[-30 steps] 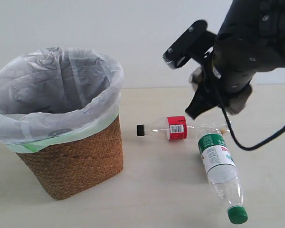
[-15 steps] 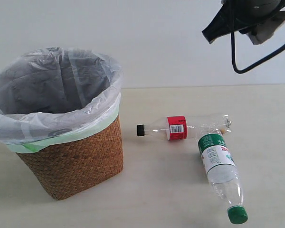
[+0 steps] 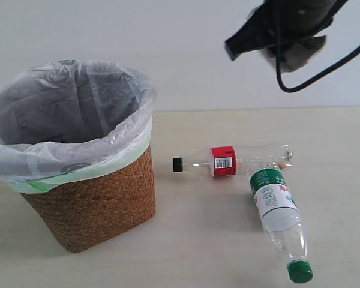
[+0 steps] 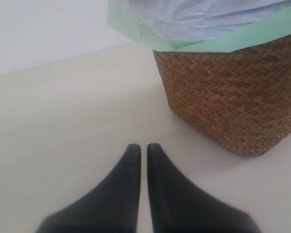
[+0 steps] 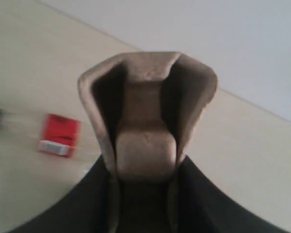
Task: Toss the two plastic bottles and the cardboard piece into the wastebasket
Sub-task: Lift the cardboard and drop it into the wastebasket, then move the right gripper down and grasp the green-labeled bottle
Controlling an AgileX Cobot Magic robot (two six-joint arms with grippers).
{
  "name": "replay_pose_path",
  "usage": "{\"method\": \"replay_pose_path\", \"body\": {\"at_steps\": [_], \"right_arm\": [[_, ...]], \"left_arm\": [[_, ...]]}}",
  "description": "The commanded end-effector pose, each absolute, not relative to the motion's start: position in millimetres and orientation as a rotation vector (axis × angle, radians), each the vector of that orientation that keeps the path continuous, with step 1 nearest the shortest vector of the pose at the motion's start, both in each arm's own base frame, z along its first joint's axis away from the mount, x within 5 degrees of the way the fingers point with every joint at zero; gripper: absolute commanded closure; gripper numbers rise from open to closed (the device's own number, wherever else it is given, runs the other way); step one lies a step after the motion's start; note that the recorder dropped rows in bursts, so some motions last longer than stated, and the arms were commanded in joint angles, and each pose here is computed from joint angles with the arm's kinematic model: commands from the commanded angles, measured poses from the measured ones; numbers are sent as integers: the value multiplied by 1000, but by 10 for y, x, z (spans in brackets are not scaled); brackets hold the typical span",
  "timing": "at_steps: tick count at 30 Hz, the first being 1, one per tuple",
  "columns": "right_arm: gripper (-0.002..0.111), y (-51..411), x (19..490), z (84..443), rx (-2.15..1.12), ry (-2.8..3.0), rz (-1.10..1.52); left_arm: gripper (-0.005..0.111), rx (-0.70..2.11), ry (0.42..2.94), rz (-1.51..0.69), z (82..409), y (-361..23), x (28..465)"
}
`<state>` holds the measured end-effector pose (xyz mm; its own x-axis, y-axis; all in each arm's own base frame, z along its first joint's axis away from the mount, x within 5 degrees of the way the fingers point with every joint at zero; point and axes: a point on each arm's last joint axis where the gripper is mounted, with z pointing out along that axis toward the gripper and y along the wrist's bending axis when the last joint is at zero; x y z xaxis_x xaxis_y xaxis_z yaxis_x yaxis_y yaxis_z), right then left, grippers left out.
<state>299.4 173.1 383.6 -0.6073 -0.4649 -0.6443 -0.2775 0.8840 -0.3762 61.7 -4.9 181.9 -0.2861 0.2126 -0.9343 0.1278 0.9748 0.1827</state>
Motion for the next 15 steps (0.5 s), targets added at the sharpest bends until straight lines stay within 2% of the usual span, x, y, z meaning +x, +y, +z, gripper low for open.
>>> {"method": "replay_pose_path", "body": {"at_steps": [1, 2, 3, 6, 10, 15], "right_arm": [[101, 2137, 2841, 4190, -669, 2160, 353], [90, 2233, 2783, 4309, -671, 2113, 532], [73, 2321, 2732, 4420, -658, 2061, 705], [3, 2488, 2704, 4604, -586, 1956, 989], [14, 2555, 2835, 4588, -448, 2027, 1021], [15, 2590, 2895, 4464, -450, 2118, 980]], "left_arm": [[103, 228, 1855, 73, 1819, -49, 614], [103, 228, 1855, 73, 1819, -49, 614], [103, 228, 1855, 73, 1819, -49, 614], [103, 228, 1855, 73, 1819, -49, 614], [103, 228, 1855, 73, 1819, -49, 614], [103, 228, 1855, 73, 1819, -49, 614]]}}
